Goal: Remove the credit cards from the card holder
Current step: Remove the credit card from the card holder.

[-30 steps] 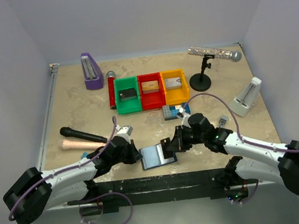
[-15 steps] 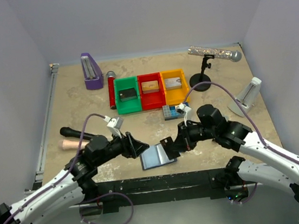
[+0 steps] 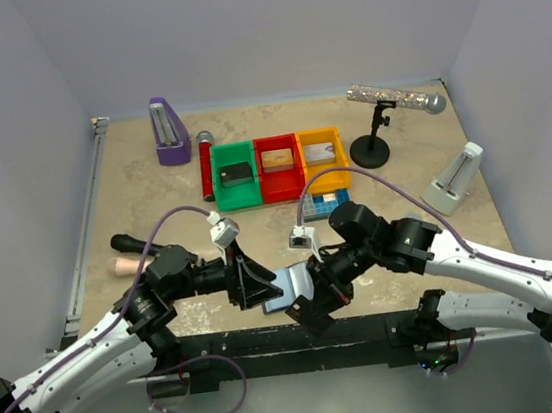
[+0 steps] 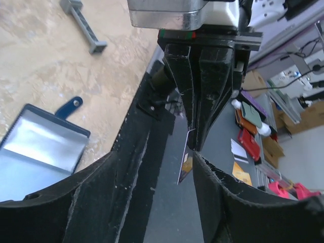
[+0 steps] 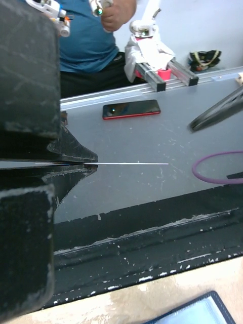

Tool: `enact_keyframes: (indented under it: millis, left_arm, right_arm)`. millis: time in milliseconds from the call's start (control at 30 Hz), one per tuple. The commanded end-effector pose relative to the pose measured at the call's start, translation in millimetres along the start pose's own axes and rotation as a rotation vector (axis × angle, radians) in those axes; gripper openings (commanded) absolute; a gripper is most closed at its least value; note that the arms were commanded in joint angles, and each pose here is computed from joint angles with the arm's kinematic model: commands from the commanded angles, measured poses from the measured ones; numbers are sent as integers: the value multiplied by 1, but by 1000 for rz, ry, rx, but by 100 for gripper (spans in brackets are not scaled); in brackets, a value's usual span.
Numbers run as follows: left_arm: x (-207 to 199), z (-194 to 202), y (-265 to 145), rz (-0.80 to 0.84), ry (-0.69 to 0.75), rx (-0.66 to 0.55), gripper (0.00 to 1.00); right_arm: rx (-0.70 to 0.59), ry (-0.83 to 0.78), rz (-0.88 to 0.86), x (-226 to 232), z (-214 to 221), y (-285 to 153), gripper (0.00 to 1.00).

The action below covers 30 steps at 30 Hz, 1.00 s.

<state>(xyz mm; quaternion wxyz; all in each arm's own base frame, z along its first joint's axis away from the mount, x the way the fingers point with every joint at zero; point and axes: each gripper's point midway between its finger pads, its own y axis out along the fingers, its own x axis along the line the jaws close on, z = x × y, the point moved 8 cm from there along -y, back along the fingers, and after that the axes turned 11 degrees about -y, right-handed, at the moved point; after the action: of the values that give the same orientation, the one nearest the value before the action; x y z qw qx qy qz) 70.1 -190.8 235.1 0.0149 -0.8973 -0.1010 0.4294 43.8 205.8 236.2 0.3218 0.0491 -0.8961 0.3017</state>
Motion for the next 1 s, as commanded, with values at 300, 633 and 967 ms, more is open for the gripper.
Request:
enact_keyframes:
  millis: [300, 633, 967]
  left_arm:
    - [-19, 7, 5, 166, 4, 107, 61]
    - [-16, 16, 9, 159, -7, 150, 45]
    - [-12, 24, 12, 166, -17, 196, 21]
  right_arm:
    - [5, -78, -26, 19, -26, 5, 0]
    - [18, -75, -20, 20, -34, 10, 0]
    - [18, -73, -15, 18, -37, 13, 0]
